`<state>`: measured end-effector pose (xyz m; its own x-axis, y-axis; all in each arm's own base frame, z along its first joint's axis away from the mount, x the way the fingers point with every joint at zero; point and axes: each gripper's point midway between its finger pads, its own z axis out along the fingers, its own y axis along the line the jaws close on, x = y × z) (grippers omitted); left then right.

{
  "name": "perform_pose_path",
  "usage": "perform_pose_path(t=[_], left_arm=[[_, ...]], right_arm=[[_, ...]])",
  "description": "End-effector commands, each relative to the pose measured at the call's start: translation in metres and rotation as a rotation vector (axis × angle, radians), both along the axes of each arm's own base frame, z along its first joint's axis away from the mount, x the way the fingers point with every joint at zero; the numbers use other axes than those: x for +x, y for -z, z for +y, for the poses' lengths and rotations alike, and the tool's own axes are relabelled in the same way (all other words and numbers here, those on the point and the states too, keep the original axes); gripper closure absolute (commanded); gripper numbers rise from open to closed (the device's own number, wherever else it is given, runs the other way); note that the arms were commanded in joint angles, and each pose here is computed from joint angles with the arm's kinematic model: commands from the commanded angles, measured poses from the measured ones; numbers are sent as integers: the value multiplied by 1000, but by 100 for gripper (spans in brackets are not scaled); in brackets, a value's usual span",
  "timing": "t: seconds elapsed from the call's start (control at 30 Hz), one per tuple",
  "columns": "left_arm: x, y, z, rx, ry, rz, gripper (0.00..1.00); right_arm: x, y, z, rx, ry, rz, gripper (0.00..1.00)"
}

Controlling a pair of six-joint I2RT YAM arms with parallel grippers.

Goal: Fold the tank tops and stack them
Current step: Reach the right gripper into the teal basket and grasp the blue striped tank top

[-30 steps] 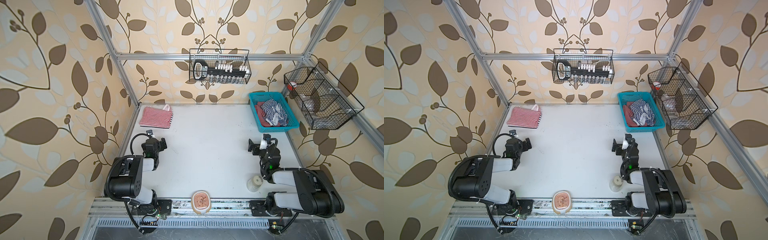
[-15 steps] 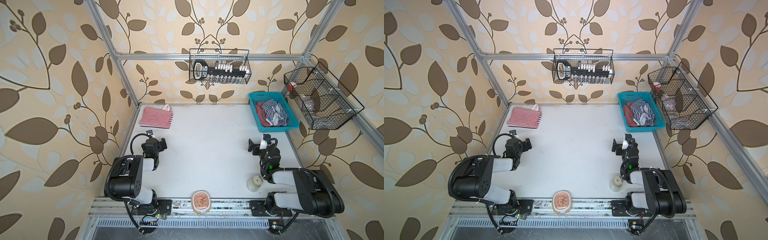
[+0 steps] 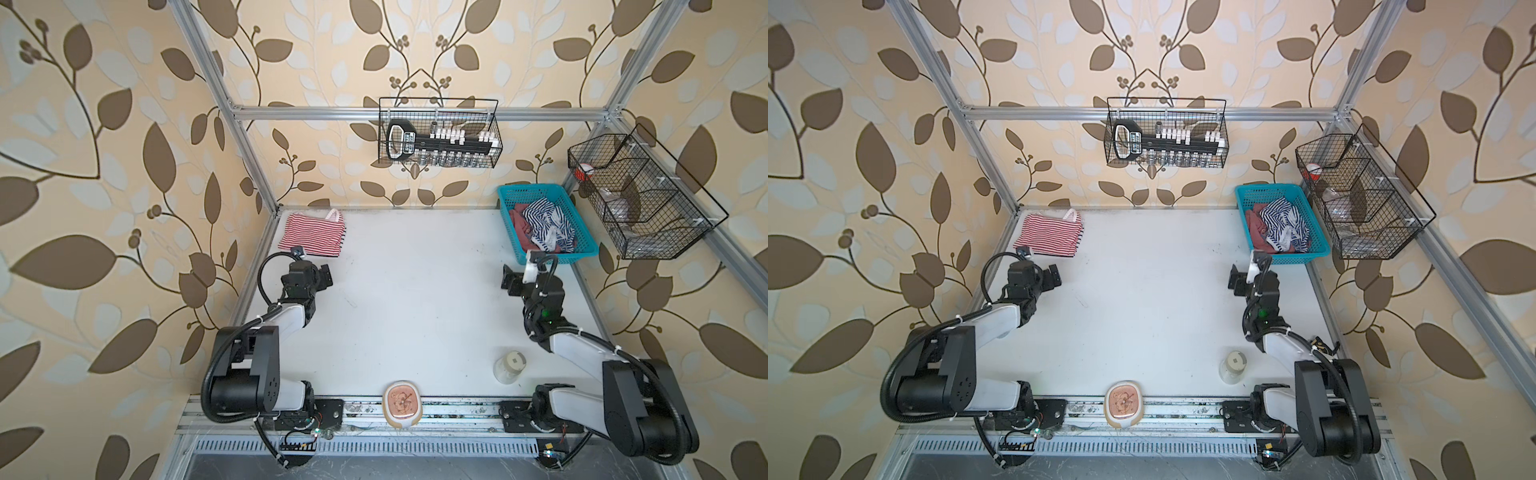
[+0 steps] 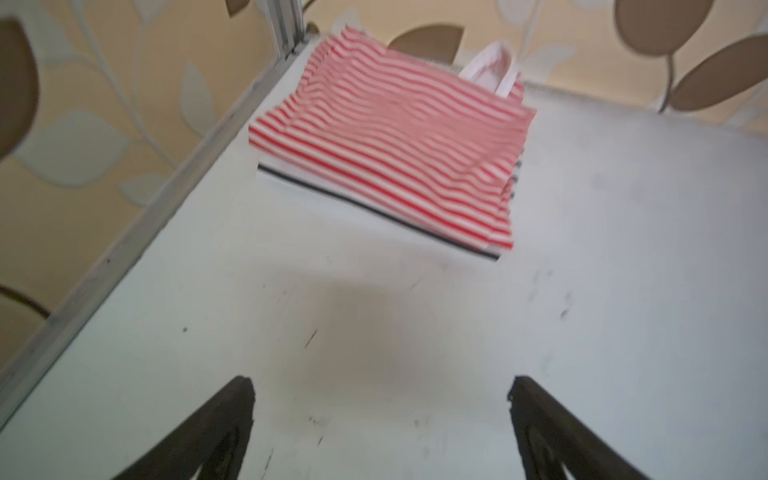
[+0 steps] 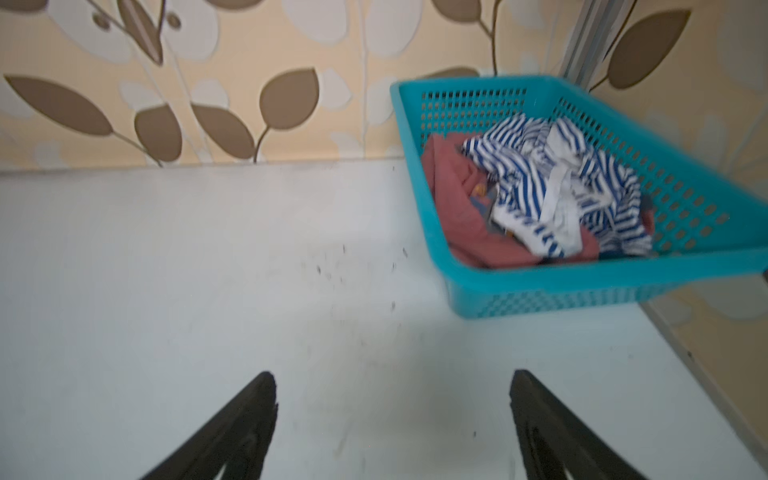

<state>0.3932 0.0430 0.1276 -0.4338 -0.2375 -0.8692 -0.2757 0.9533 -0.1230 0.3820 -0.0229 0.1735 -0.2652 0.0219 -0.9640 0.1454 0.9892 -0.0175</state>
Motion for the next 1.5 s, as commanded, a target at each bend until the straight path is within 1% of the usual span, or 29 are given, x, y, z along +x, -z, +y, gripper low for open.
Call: perform_pose_path(t=[0.0,0.03,0.13,0.3,0.43,0.6,0.73,0.77,0.83,1.0,1.13,1.47], left_arm=[[3,-40,-37,-184,128,-55,3],[4,-49,-47,-235,167,-73,3],[6,-70,-66,-311,237,-93,3],[3,-93,-90,-342,314,-112,3],[0,-106,-107,-363,372,-127,3],[-6,-120,-123,-368,430,-140,2],[-11,-129,-130,-364,457,-152,2],[-12,-130,-130,-363,460,-157,2],[-14,-134,-133,-364,469,-158,2],[-22,-145,-137,-356,489,-172,2],[-27,-150,-137,-346,492,-186,1],[-34,-156,-140,-344,506,-191,1]], right_arm=[[4,-19,-10,-4,22,192,21],[9,-27,-11,15,15,226,24],[26,-42,-15,66,-10,308,33],[58,-48,-27,44,31,430,44],[82,-36,-41,48,90,520,51],[102,-13,-72,76,206,584,53],[116,10,-88,83,243,627,56],[119,16,-92,80,251,637,56],[124,25,-103,86,278,648,53],[138,41,-128,112,325,661,53],[147,55,-141,124,351,667,54],[166,85,-151,200,339,671,53]])
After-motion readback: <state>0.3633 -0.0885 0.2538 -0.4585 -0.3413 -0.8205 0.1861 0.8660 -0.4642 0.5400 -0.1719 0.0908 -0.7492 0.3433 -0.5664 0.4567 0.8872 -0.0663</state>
